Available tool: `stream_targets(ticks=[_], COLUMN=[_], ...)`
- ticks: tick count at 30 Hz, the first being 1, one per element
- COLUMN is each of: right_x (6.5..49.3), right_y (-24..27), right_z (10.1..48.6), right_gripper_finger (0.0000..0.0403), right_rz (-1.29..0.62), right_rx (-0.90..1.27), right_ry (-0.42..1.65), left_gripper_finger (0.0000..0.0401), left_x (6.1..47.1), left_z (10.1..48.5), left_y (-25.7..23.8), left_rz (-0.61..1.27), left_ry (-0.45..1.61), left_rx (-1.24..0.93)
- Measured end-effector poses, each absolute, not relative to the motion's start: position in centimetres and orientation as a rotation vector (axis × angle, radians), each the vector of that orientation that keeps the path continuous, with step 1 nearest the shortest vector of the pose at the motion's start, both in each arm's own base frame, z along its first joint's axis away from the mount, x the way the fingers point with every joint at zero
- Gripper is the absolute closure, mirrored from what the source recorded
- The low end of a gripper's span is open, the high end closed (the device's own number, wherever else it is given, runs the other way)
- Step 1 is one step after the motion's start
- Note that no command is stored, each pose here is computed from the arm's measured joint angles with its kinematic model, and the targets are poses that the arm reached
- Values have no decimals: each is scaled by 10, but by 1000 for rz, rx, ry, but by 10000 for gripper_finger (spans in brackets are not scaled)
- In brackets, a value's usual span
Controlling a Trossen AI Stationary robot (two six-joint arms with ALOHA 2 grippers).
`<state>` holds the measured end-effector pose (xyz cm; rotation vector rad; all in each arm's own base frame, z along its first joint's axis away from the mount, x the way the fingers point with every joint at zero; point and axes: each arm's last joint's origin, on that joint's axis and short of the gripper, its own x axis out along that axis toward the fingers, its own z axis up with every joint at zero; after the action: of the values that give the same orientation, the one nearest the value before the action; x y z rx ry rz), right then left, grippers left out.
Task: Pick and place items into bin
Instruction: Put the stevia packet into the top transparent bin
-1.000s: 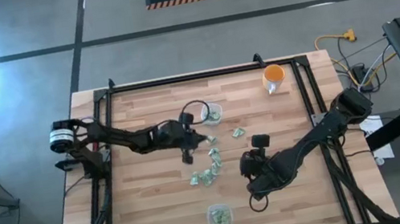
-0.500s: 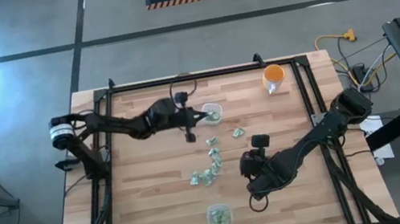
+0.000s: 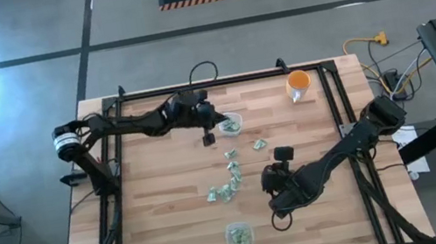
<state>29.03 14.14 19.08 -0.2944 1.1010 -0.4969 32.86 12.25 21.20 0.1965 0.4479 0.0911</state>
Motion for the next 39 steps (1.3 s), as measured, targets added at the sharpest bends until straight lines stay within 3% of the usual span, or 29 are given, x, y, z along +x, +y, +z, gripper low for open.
stream_targets(ticks=[6, 15, 30, 39], right_x=[290, 290, 289, 289], right_y=[141, 141, 141, 141], right_z=[191, 190, 188, 188], right_gripper_finger=[346, 346, 346, 346], right_rz=[-497, -498, -500, -499], right_rx=[-294, -295, -296, -292], right_ry=[1101, 1102, 1105, 1100], left_gripper_finger=[397, 397, 396, 322], left_x=[331, 348, 355, 355], left_z=[224, 191, 179, 179], left_y=[133, 146, 151, 151], left_rz=[48, 14, 9, 13], left_ry=[413, 507, 535, 536], left_rx=[150, 85, 43, 44])
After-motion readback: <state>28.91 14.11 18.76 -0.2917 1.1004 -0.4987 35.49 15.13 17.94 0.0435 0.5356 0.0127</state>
